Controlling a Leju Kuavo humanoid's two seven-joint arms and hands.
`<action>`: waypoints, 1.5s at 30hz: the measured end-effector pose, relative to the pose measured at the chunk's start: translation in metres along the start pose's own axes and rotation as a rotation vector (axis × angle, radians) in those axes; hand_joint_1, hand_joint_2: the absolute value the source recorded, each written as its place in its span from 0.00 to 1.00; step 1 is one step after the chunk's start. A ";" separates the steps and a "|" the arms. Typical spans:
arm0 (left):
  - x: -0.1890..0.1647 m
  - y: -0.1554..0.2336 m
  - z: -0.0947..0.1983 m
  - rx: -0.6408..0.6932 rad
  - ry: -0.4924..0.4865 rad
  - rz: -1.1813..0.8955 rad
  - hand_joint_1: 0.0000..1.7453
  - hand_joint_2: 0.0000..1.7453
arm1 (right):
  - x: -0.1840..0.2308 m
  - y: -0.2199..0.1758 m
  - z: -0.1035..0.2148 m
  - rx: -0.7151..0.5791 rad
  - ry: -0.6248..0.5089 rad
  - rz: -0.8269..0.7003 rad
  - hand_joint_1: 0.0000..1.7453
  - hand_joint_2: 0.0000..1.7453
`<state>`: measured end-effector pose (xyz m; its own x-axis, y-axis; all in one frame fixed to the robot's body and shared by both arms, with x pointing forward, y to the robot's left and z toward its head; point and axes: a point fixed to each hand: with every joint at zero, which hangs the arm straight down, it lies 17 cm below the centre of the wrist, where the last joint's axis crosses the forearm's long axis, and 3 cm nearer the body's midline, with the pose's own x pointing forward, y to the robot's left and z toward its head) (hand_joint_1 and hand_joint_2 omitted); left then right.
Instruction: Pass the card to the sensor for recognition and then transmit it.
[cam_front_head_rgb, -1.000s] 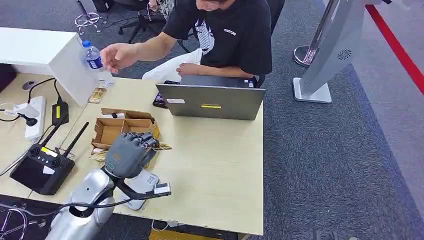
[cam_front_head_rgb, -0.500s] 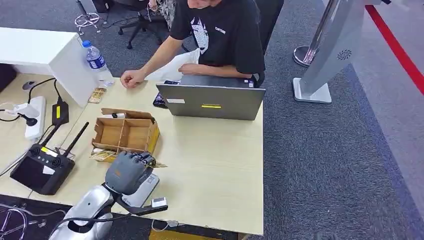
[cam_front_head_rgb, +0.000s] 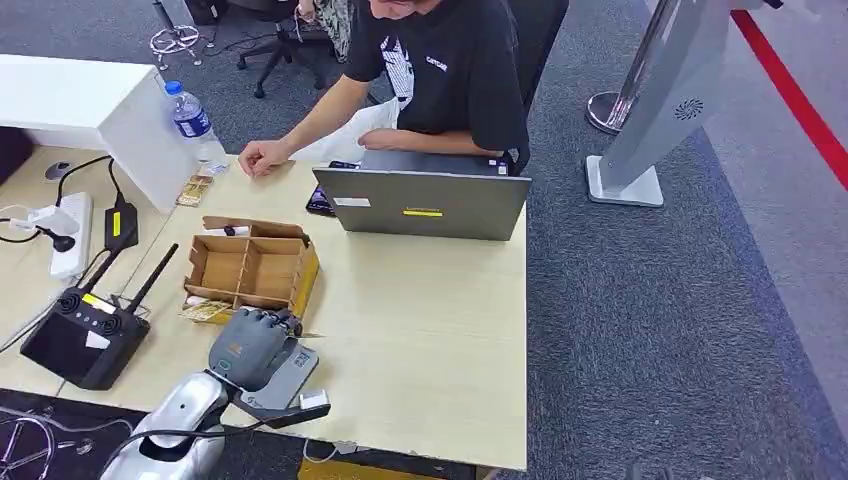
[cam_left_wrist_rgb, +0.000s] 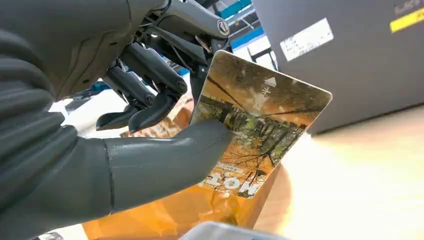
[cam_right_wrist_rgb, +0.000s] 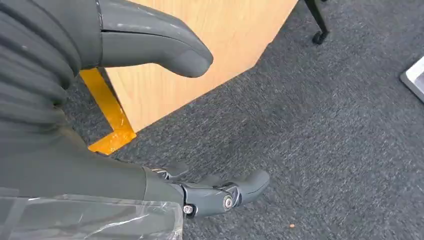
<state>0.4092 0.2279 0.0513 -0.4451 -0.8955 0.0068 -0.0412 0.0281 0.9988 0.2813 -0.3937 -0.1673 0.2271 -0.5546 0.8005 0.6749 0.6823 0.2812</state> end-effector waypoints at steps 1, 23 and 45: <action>-0.001 -0.002 0.000 -0.004 0.001 0.002 1.00 1.00 | 0.000 0.001 0.000 0.001 0.000 -0.001 0.00 1.00; 0.006 0.010 -0.020 0.031 -0.031 0.045 1.00 1.00 | 0.004 0.008 -0.004 0.010 -0.004 0.004 0.00 1.00; -0.043 0.168 -0.091 0.346 0.036 -0.046 1.00 1.00 | 0.004 0.021 -0.008 0.033 0.009 0.032 0.00 1.00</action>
<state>0.5028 0.2310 0.2232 -0.4043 -0.9141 -0.0295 -0.3635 0.1310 0.9223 0.3019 -0.3854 -0.1617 0.2549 -0.5363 0.8046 0.6433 0.7153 0.2730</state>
